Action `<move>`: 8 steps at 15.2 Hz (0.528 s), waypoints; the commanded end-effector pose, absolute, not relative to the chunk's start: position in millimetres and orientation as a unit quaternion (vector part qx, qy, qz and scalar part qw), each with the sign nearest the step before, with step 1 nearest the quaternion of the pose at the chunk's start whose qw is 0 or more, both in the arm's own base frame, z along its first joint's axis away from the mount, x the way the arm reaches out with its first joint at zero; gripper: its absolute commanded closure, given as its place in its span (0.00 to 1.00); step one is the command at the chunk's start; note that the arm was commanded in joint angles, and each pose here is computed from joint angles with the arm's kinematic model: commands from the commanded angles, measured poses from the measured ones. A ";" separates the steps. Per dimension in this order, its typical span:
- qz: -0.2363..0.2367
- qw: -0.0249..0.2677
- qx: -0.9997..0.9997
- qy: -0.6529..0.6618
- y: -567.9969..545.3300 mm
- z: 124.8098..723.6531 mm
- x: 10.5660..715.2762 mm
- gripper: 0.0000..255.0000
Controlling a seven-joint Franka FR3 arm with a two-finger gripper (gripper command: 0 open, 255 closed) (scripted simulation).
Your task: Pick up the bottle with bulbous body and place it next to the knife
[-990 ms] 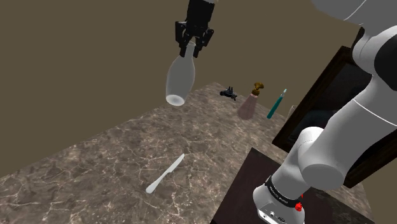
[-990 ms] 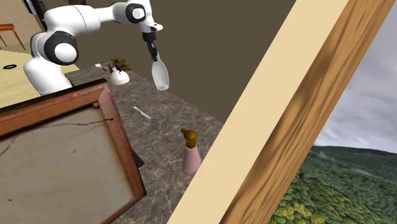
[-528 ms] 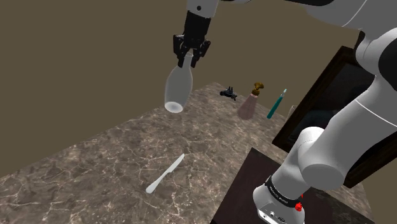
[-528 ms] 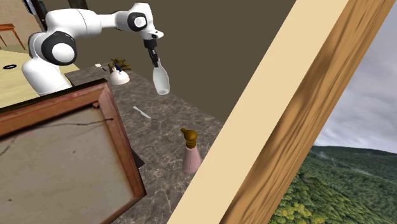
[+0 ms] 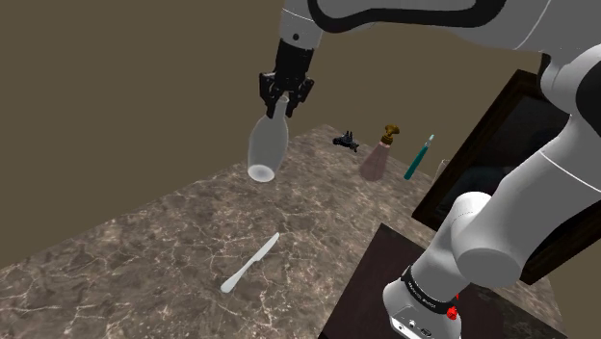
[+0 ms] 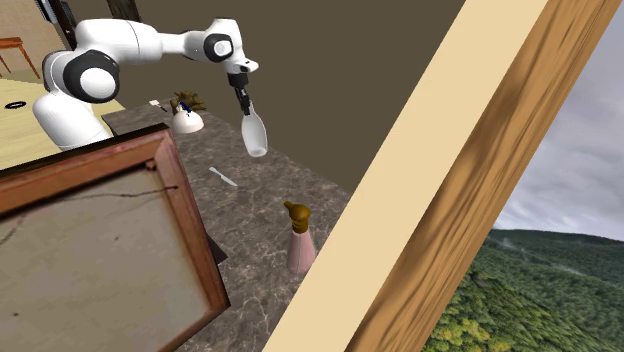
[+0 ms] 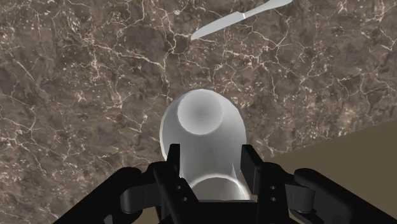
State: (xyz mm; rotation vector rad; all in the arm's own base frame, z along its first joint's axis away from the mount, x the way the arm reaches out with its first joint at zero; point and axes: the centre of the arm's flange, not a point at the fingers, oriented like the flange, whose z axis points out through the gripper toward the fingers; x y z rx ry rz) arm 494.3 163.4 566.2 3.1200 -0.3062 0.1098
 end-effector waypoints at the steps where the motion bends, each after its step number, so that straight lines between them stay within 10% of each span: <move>1: 0.036 0.002 0.995 -0.098 163.4 555.0 494.4 1.00; 8: 0.036 0.002 0.995 -0.098 163.4 518.0 494.4 1.00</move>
